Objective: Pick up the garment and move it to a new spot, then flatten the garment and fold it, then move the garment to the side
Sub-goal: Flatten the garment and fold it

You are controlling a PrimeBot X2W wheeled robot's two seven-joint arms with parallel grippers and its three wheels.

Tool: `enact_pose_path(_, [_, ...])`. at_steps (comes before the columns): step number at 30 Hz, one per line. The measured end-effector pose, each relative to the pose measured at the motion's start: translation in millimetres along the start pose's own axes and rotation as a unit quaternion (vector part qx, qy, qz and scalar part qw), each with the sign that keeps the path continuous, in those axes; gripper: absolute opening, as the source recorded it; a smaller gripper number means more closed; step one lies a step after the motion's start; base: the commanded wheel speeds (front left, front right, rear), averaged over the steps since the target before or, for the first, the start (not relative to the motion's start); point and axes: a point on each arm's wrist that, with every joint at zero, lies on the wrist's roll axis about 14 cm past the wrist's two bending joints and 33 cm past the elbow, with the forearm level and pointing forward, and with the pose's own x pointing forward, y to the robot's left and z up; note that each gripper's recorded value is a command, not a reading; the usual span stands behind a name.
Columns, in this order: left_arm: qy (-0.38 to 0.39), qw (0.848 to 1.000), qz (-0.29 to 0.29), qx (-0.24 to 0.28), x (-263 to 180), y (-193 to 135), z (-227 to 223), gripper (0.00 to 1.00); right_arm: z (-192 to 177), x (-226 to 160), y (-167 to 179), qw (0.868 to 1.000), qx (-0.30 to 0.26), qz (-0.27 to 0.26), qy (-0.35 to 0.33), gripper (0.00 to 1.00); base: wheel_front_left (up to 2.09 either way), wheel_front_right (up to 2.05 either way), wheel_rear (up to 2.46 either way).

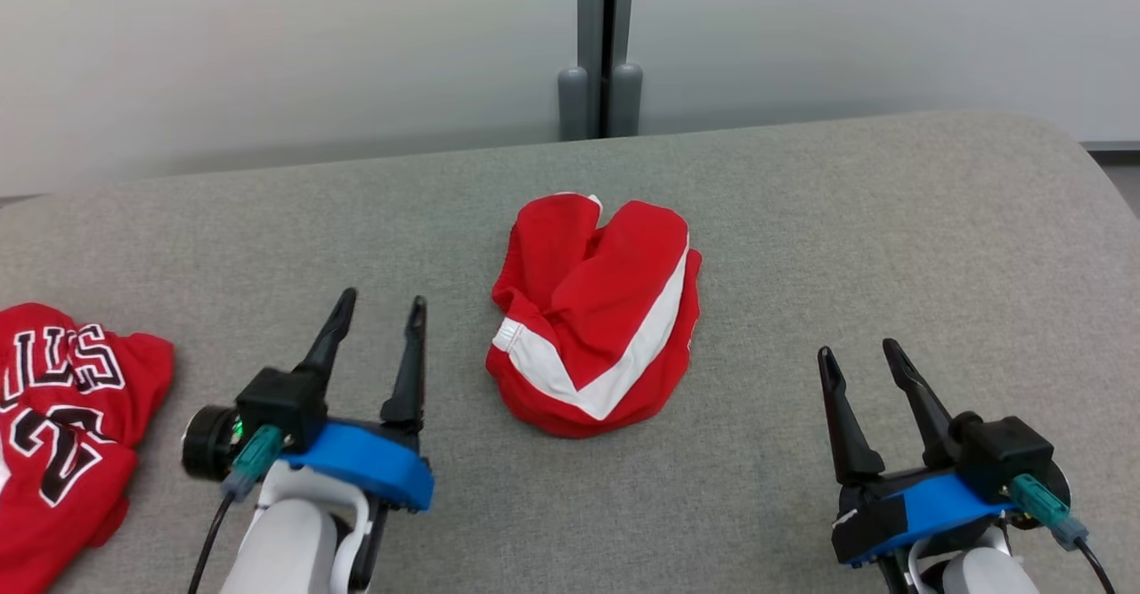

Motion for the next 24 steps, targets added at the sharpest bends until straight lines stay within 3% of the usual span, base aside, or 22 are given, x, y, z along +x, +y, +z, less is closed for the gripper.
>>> enact_pose_path(12, [0.113, 0.988, -0.106, -0.005, 34, -55, -57, 1.00, -15, 7, -12, 1.000, 0.008, -0.017, 0.020, 1.00, 0.00, 0.00, 0.00])
enact_pose_path(24, [0.198, 0.969, -0.146, -0.005, 35, -68, -106, 1.00, -19, 11, -21, 0.999, 0.007, -0.029, 0.025, 1.00, 0.00, 0.00, 0.00])
